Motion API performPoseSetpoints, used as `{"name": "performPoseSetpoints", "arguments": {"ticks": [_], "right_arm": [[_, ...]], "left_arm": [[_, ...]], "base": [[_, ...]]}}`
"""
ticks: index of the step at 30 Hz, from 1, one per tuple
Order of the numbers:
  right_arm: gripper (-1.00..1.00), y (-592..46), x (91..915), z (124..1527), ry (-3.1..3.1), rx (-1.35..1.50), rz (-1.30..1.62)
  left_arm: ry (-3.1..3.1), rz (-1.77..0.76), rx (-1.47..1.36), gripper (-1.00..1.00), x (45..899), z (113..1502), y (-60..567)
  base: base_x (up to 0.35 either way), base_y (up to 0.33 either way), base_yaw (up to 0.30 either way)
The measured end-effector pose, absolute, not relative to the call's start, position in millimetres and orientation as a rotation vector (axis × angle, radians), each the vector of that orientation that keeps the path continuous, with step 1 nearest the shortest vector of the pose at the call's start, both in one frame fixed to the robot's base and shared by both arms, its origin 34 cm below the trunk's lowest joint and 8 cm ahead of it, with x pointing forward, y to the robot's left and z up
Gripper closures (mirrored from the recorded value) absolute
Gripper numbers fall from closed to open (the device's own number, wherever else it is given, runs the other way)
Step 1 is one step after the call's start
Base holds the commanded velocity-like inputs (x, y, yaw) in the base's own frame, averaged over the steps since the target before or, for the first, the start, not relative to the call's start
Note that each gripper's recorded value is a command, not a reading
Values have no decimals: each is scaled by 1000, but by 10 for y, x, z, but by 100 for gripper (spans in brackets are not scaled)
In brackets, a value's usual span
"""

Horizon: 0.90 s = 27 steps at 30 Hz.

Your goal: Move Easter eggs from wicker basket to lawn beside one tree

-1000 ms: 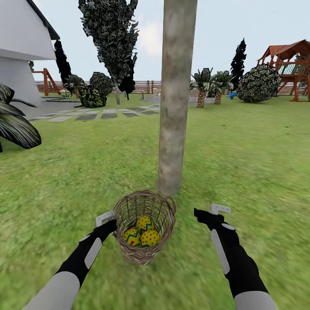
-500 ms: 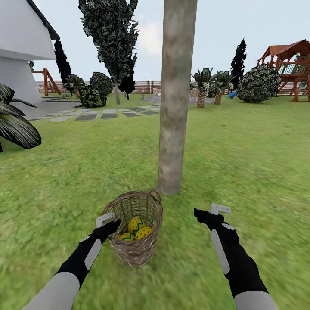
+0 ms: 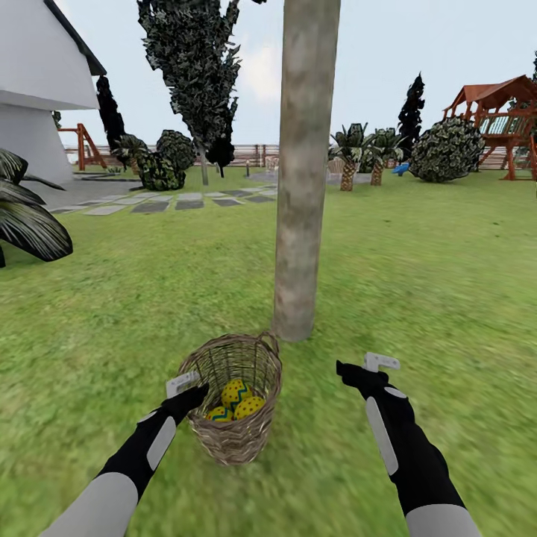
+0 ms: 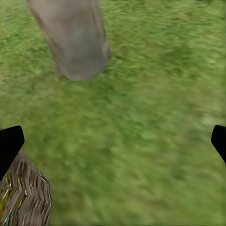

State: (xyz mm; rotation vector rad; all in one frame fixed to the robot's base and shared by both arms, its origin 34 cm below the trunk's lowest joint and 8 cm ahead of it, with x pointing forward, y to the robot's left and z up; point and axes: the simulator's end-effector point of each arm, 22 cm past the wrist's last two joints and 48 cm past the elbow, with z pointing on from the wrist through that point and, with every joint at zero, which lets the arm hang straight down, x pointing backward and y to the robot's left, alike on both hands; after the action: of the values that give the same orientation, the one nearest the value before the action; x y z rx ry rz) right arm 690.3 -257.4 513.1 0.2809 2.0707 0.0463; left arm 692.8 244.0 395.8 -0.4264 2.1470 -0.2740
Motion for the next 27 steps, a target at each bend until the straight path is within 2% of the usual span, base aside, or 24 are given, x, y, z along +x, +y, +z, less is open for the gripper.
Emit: {"name": "performPoseSetpoints", "arguments": {"ticks": [27], "right_arm": [[-100,-2571,7064,5745,2068,280,48]], "left_arm": [[2148,-275,-427,-100,7084,4558,2432]], "base": [[0,0,0]]}}
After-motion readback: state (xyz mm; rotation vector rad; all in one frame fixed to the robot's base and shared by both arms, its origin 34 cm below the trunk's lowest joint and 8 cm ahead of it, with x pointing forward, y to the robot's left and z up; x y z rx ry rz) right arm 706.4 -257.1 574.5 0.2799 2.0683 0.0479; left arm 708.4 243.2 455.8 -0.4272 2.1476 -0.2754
